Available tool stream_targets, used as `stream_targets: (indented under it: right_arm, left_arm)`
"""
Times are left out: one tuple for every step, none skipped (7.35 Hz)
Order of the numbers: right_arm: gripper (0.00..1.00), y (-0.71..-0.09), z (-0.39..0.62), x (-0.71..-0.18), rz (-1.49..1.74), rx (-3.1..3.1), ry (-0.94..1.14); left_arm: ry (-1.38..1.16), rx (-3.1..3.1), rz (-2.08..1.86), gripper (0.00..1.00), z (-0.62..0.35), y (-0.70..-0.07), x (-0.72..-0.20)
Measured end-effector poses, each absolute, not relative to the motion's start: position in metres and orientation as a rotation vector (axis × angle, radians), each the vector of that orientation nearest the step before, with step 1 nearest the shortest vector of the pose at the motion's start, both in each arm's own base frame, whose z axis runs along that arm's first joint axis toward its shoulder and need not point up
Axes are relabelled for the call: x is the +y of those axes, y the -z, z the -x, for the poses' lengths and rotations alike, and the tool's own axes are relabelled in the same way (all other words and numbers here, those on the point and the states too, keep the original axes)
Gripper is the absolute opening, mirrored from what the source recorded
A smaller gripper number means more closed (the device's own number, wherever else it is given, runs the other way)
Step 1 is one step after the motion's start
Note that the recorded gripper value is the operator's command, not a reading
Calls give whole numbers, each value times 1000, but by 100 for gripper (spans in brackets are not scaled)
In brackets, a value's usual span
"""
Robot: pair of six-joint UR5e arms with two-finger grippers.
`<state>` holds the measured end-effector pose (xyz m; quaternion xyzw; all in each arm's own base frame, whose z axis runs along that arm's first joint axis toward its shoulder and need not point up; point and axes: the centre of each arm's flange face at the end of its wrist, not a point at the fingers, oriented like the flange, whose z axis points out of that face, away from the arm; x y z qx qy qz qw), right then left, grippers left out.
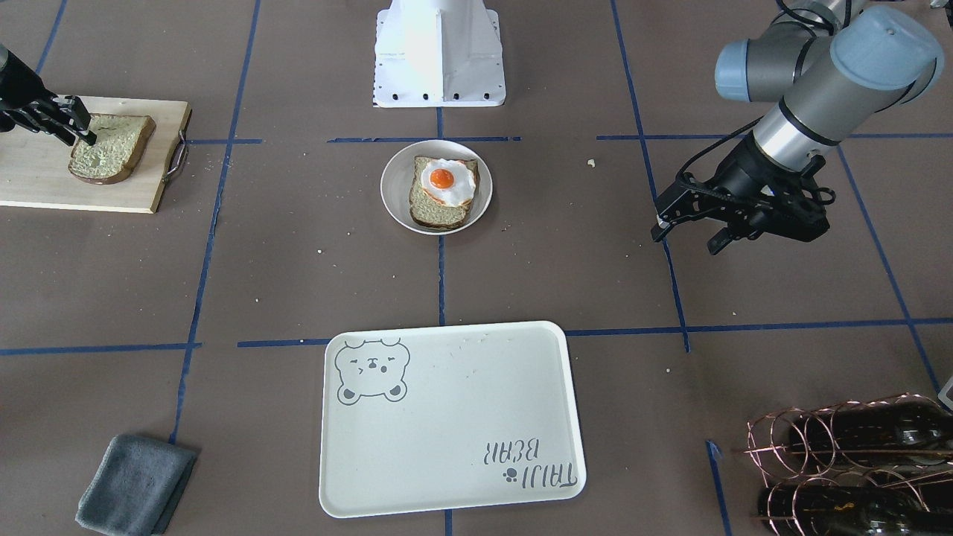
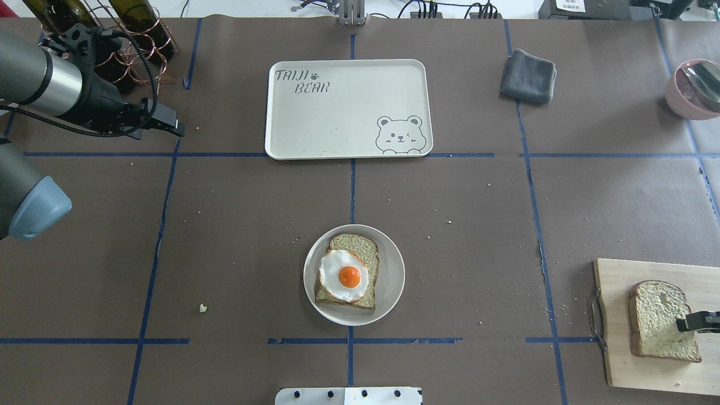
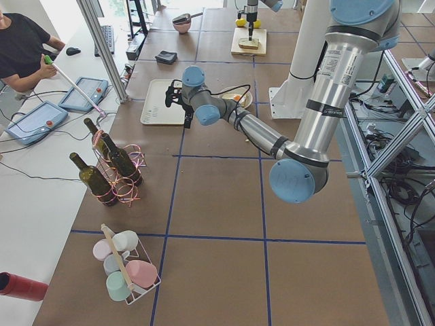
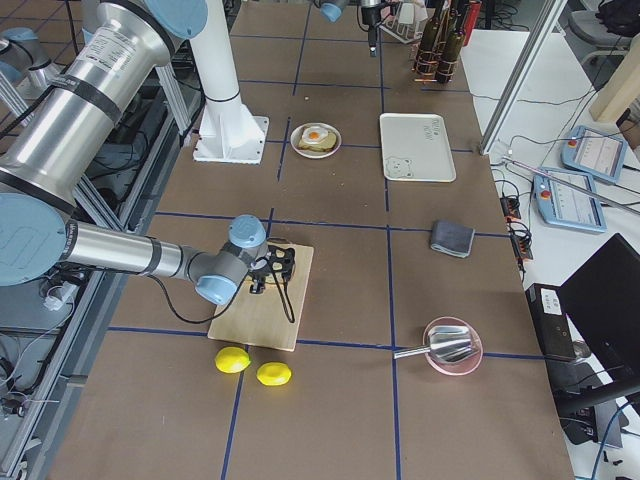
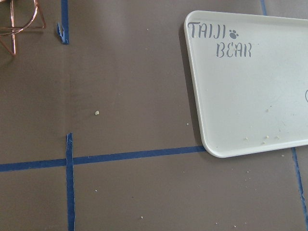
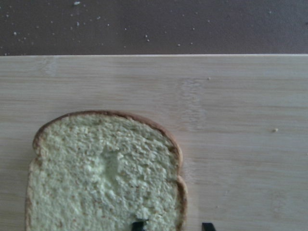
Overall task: Make sandwich and place on tray
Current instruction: 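Grasp the edge of the bread slice on the board with the right gripper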
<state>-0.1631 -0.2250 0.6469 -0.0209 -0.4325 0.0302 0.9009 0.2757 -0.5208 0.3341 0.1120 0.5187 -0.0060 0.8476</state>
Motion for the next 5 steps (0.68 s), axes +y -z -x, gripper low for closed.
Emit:
stream_targets:
  right_arm:
    - [0,-647,163,-225,43,-896,-62]
    - [0,-645,164,-226,41,-899,-61]
    - [0,-643,165,-227,37,-906,-60]
    - [0,-638,166,-228,32,-915,-58]
    - [0,-627,165,-229,20,-936,-55]
  left_arm:
    - [13,1093,-236,100,-276,-334,-521]
    - [12,1093,-237,100,-276,-334,-521]
    - [12,1093,-237,100,-276,-334,-521]
    - [12,1093,-237,100,-276,-334,-521]
    - [12,1094,-237,100,-276,-334,-521]
